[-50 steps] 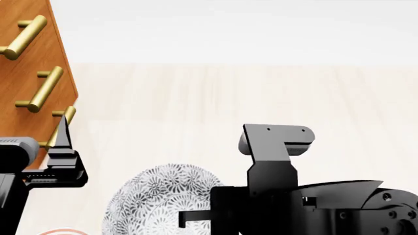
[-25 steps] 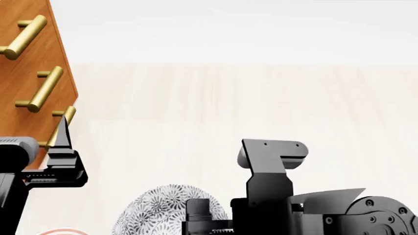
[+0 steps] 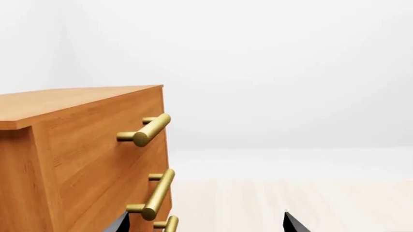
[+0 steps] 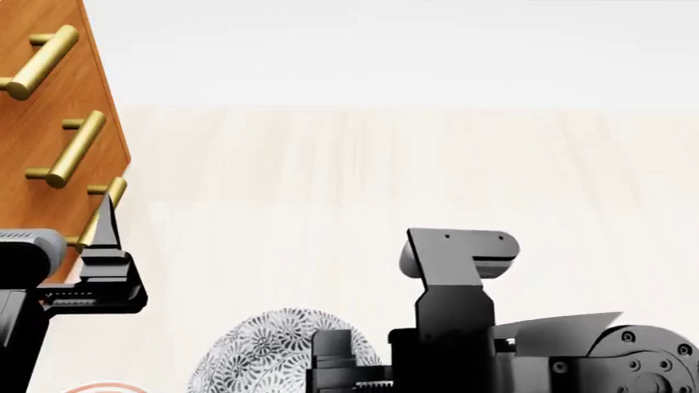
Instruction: Stack the bowl at the front on the bowl in the middle.
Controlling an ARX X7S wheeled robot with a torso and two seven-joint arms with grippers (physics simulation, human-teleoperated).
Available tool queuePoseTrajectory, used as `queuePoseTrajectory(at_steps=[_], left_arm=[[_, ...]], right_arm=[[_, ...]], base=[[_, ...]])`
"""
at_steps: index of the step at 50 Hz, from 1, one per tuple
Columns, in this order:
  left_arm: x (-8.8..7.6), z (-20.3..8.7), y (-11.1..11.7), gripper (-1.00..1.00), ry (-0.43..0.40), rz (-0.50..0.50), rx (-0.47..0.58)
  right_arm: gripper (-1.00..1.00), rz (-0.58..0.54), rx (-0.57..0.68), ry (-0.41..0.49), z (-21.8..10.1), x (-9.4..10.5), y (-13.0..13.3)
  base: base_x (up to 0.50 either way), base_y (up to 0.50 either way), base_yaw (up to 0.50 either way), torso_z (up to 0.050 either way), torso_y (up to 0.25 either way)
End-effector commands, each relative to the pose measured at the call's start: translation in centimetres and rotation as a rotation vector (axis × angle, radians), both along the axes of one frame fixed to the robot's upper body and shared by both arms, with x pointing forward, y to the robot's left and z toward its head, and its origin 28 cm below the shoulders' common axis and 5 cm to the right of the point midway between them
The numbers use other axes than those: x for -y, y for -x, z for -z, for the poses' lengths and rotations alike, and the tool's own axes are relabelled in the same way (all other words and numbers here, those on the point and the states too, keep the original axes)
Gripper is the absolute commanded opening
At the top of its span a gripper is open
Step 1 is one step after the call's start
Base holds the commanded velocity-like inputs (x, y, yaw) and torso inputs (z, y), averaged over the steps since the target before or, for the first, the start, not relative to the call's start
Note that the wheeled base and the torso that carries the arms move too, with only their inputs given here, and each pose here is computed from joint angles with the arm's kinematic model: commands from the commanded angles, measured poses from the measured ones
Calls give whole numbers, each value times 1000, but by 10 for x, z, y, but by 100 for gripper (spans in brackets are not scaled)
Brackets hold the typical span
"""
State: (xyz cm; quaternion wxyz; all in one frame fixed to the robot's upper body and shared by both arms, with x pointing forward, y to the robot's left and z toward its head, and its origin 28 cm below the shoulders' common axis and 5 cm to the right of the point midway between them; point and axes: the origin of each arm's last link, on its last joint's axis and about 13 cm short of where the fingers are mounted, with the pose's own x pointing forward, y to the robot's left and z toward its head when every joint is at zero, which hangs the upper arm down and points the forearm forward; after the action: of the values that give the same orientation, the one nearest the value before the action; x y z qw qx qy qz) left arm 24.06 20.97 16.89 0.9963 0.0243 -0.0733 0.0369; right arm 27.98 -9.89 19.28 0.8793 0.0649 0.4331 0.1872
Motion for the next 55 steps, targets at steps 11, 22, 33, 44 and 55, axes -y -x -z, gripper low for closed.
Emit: queuePoseTrajectory(at_steps=[11, 22, 33, 44, 55], left_arm=[[1, 0, 0, 100, -6, 4, -2], [0, -1, -1, 100, -6, 7, -4], [0, 0, -2, 100, -11, 12, -8], [1, -1, -3, 100, -15, 19, -4], [1, -2, -3, 100, -13, 22, -4]], right_arm=[[100, 23, 12, -8, -11, 8, 11], [100, 22, 96, -7, -40, 10, 25], [100, 25, 142, 10, -54, 9, 33], [100, 17, 176, 26, -63, 5, 36], [100, 12, 199, 30, -70, 5, 42]], base=[[0, 0, 0, 0, 0], [0, 0, 0, 0, 0], [0, 0, 0, 0, 0], [0, 0, 0, 0, 0], [0, 0, 0, 0, 0]])
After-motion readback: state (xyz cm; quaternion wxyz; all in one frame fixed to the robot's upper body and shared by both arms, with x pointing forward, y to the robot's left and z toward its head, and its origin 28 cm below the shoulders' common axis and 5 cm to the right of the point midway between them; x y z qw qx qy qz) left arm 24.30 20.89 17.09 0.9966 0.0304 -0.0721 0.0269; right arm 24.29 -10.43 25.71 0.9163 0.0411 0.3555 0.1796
